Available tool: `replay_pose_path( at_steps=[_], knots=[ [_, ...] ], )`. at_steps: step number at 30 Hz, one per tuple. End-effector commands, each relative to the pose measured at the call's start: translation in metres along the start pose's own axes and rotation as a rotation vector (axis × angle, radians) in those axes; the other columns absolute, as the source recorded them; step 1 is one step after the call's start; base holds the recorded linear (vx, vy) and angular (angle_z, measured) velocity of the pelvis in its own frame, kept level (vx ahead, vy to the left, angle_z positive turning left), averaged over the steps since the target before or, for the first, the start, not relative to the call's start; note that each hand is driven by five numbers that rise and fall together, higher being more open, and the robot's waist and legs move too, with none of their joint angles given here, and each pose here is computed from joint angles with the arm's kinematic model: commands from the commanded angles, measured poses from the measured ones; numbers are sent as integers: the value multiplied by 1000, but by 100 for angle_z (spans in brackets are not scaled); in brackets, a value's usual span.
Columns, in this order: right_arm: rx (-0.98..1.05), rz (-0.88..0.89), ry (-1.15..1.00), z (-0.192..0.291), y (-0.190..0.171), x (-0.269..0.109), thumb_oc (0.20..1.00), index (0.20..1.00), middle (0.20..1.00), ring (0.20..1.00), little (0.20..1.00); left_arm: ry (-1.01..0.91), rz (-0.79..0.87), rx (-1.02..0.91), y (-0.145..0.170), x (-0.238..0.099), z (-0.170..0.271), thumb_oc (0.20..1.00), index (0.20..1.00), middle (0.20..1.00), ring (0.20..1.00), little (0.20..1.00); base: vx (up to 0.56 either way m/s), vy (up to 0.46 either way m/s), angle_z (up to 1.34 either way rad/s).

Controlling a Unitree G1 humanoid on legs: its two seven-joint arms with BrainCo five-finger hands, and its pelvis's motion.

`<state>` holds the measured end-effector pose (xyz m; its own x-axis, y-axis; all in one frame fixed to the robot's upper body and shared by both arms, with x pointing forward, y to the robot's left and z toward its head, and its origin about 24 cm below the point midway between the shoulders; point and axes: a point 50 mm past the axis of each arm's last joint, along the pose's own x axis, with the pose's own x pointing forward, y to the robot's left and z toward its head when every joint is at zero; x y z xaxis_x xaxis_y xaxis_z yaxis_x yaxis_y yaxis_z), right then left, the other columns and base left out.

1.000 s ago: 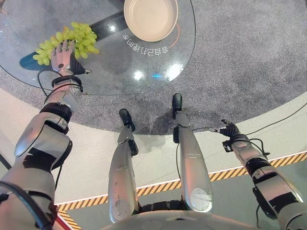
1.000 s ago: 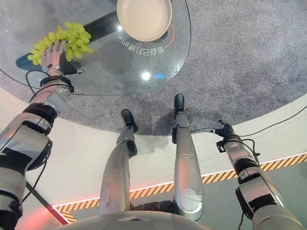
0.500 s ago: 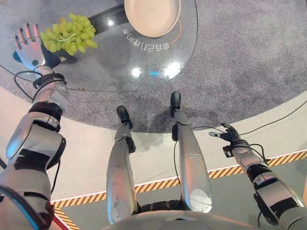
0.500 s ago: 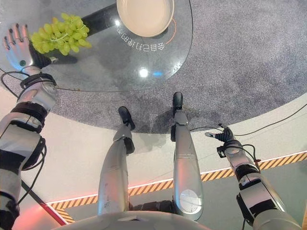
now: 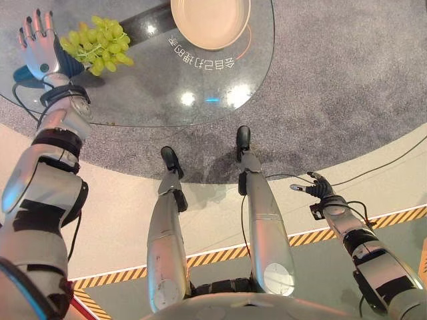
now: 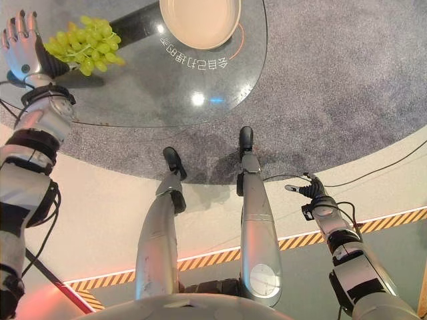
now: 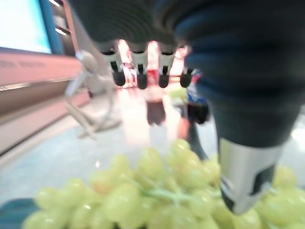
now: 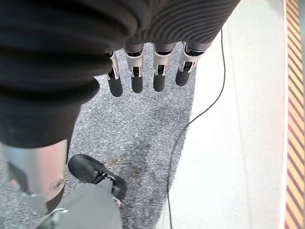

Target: Pick up fruits into the plate

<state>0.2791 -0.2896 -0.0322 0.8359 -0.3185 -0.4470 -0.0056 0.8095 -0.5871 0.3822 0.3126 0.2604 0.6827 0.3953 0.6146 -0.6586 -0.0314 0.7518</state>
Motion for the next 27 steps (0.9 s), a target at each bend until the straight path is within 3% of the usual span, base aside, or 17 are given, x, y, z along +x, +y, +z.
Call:
replay_pose_path(
  at_steps=[1, 16, 21, 27],
  knots=[
    [-79, -1, 44, -27, -8, -10, 1000, 1000, 1000, 1000, 1000, 55, -52, 66, 20, 14, -28, 1000, 1000, 1000, 1000, 1000, 12, 67, -4],
    [-66, -52, -32, -16, -33, -13, 1000, 1000, 1000, 1000, 1000, 347, -710, 121, -10, -10, -77, 1000, 1000, 1000, 1000, 1000, 19, 25, -3],
    [-42, -57, -92, -1, -36, -13, 1000, 1000, 1000, 1000, 1000, 444, -688, 155, -11, -18, -92, 1000, 1000, 1000, 1000, 1000, -4, -8, 0],
    [5, -45, -163, 18, -38, -12, 1000, 1000, 1000, 1000, 1000, 453, -471, 408, 8, -13, -108, 1000, 1000, 1000, 1000, 1000, -16, -46, -1]
  ],
)
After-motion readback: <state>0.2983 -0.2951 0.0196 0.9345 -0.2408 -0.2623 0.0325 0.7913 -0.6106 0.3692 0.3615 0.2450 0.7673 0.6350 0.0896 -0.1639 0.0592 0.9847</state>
